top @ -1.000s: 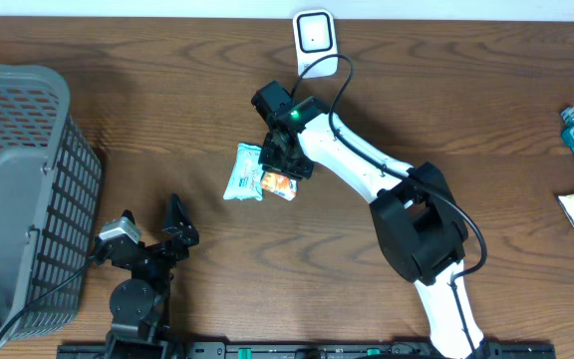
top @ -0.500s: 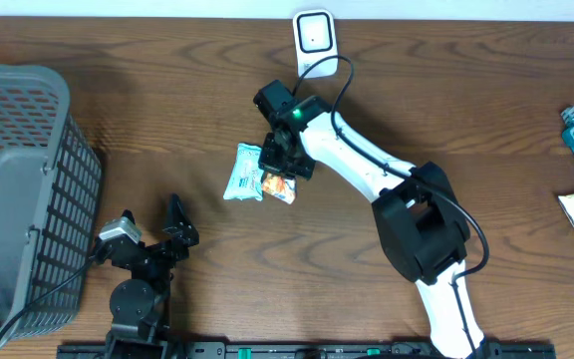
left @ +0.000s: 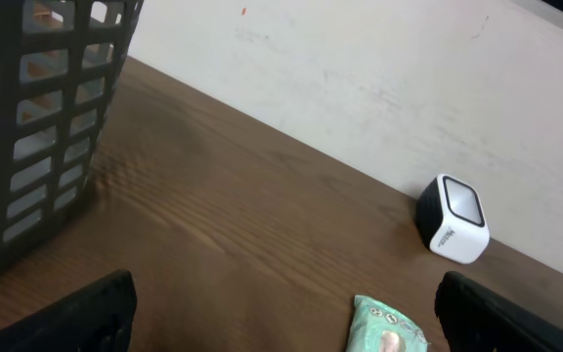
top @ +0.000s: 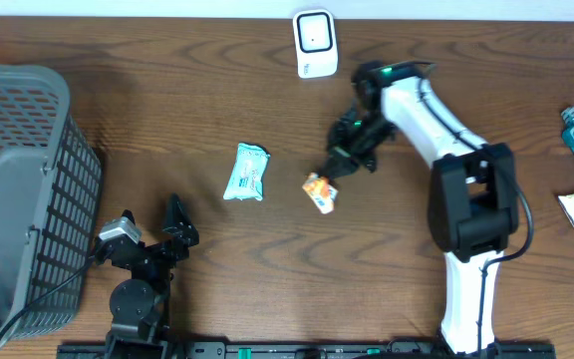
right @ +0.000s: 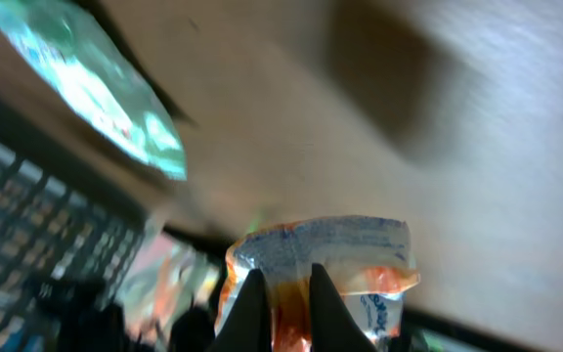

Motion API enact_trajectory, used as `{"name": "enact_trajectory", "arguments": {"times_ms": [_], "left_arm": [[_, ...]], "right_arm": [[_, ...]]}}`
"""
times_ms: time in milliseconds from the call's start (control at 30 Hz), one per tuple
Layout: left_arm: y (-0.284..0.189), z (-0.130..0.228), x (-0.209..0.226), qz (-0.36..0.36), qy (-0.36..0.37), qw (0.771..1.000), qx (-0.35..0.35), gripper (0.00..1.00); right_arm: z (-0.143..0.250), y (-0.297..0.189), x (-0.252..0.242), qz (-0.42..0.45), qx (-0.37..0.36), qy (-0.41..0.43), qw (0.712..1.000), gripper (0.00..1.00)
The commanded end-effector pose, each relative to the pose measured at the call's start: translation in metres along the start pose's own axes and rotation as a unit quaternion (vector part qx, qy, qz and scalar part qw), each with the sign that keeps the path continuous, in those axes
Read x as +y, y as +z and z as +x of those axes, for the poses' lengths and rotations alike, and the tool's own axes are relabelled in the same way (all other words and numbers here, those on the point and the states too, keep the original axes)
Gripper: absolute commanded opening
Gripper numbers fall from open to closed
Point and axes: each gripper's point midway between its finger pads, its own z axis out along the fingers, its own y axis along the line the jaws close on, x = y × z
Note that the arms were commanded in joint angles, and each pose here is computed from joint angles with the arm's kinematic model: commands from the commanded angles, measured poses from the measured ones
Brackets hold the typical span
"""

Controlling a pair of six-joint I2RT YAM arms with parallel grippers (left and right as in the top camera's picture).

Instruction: Scan the item barcode

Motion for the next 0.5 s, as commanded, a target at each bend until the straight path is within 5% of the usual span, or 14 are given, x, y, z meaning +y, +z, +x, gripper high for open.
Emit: {"name": "enact_trajectory", "arguments": {"times_ms": [0, 467], "left_arm": [[0.001, 0.015, 0.009, -0.016, 0.002, 1.0, 0.021, 0.98], [0.001, 0.015, 0.009, -0.016, 0.002, 1.0, 0.021, 0.98]], "right_arm": [[0.018, -0.027, 0.0, -0.046, 0.021, -0.052, 0.997, 0.01], [0.033, -0.056, -0.036, -0.046, 0.054, -0.079, 0.994, 0.01]]}}
